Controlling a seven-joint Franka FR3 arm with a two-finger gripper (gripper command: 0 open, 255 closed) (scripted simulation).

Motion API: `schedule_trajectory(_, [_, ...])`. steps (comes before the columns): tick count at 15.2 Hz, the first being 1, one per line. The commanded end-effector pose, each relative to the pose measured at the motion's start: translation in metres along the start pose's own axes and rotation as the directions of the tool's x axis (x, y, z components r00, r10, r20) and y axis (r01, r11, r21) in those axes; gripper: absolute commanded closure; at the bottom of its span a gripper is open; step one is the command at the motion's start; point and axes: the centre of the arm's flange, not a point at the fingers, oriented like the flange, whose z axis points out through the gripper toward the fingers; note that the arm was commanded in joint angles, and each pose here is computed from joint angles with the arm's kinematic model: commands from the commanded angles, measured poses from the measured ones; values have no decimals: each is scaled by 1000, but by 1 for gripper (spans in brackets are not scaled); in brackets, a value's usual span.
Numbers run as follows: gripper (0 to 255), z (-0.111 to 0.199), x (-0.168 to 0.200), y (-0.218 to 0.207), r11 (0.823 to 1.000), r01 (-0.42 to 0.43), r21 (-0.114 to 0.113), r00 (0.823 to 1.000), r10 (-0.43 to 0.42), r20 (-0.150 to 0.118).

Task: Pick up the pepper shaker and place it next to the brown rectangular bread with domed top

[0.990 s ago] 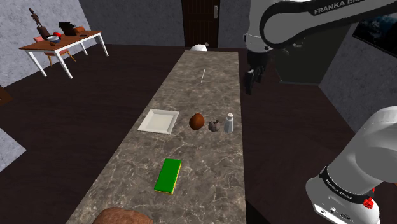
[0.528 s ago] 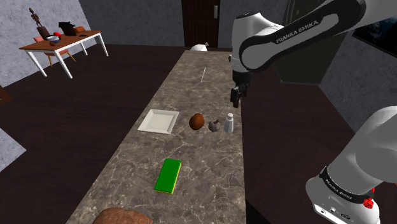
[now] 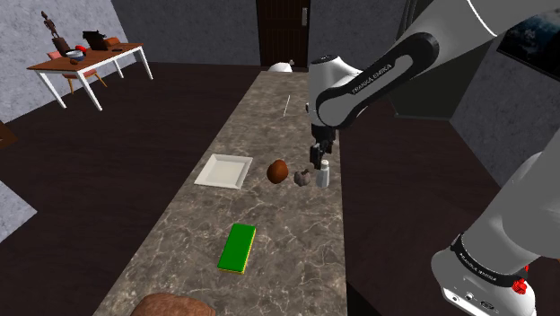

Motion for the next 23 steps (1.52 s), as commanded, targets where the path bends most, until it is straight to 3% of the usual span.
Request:
schedule_trajectory(1, [0,11,0,-1,1000,2,1,1000,-2,0])
schedule_trajectory(6, [0,40,0,-1,1000,2,1,1000,-2,0])
schedule_trajectory(14, [0,40,0,-1,1000,2,1,1000,-2,0])
schedule_trajectory(15, [255,40,0,-1,1000,2,1,1000,-2,0])
schedule_trajectory(23, [255,40,0,-1,1000,2,1,1000,-2,0])
